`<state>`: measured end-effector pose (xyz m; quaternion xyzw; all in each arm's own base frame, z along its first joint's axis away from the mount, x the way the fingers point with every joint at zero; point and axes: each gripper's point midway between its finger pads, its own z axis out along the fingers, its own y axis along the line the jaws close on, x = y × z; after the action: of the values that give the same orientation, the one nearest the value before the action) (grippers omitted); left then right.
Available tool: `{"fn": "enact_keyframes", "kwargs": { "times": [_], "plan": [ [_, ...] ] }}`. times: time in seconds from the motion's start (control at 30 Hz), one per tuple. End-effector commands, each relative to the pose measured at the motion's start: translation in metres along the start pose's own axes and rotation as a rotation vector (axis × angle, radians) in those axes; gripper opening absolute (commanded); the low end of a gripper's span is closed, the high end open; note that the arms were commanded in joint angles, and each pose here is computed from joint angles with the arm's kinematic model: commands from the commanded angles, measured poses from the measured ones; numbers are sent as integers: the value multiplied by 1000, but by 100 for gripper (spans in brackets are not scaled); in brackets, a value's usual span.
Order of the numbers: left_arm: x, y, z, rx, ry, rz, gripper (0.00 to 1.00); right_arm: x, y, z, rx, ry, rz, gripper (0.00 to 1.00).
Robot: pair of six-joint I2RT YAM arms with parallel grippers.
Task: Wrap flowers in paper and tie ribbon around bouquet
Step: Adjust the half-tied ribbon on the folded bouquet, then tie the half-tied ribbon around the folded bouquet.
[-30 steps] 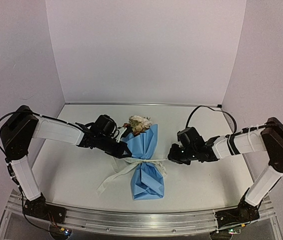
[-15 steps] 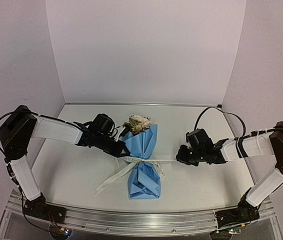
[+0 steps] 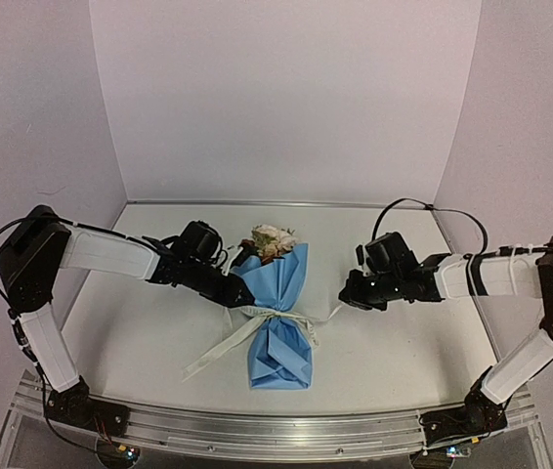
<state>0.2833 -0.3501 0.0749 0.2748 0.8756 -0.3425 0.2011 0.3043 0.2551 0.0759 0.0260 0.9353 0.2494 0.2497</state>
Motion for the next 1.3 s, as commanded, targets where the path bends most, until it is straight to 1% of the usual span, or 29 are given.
{"fn": "enact_keyframes", "kwargs": {
  "times": [0.0, 0.03, 0.07, 0.1, 0.13, 0.2, 0.27, 0.33, 0.43, 0.57, 0.63, 0.7, 0.73, 0.77, 0.8, 0.9, 1.03, 1.1, 1.13, 1.17, 1.27],
  "plan": [
    [-46, -24, -34, 16, -131, 30, 42, 4, 23, -11, -66, 100, -97, 7],
    [-50, -25, -39, 7, -147, 29, 48, 7, 26, -14, -77, 119, -115, 9],
    [-55, -26, -45, -5, -168, 26, 54, 11, 30, -17, -96, 143, -134, 13],
    [-57, -24, -49, -25, -180, 20, 58, 13, 33, -21, -109, 154, -163, 22],
    [-61, -25, -56, -39, -201, 18, 61, 19, 35, -25, -117, 180, -191, 36],
    [-63, -18, -68, -102, -231, -5, 64, 32, 35, -31, -117, 216, -238, 54],
    [-57, -4, -78, -190, -238, -33, 62, 43, 32, -34, -113, 229, -283, 58],
    [-43, 13, -83, -267, -218, -63, 60, 55, 30, -37, -111, 237, -334, 59],
    [-19, 28, -83, -305, -178, -111, 58, 70, 28, -42, -115, 251, -398, 60],
    [11, 40, -72, -316, -118, -149, 58, 74, -2, -46, 0, 202, -456, 64],
    [21, 44, -66, -314, -95, -157, 57, 65, -16, -51, 66, 139, -464, 71],
    [24, 46, -62, -313, -90, -158, 57, 57, -30, -55, 123, 66, -437, 78],
    [24, 46, -61, -311, -94, -158, 57, 53, -36, -56, 143, 28, -417, 84],
    [22, 46, -61, -310, -99, -154, 57, 50, -44, -57, 162, -4, -374, 95],
    [21, 46, -61, -308, -105, -151, 57, 49, -50, -58, 163, -26, -332, 98],
    [19, 46, -60, -304, -116, -138, 58, 45, -51, -64, 137, -62, -295, 98],
    [19, 46, -57, -297, -116, -123, 58, 53, -36, -61, 38, -37, -333, 98],
    [19, 46, -54, -289, -115, -118, 58, 58, -26, -57, -1, -37, -378, 98],
    [19, 46, -53, -287, -115, -117, 58, 60, -18, -55, -30, -50, -411, 98],
    [19, 46, -52, -288, -114, -117, 58, 65, -11, -51, -44, -52, -477, 98],
    [19, 48, -49, -290, -114, -117, 57, 82, 13, -39, -83, -80, -708, 93]
  ]
}}
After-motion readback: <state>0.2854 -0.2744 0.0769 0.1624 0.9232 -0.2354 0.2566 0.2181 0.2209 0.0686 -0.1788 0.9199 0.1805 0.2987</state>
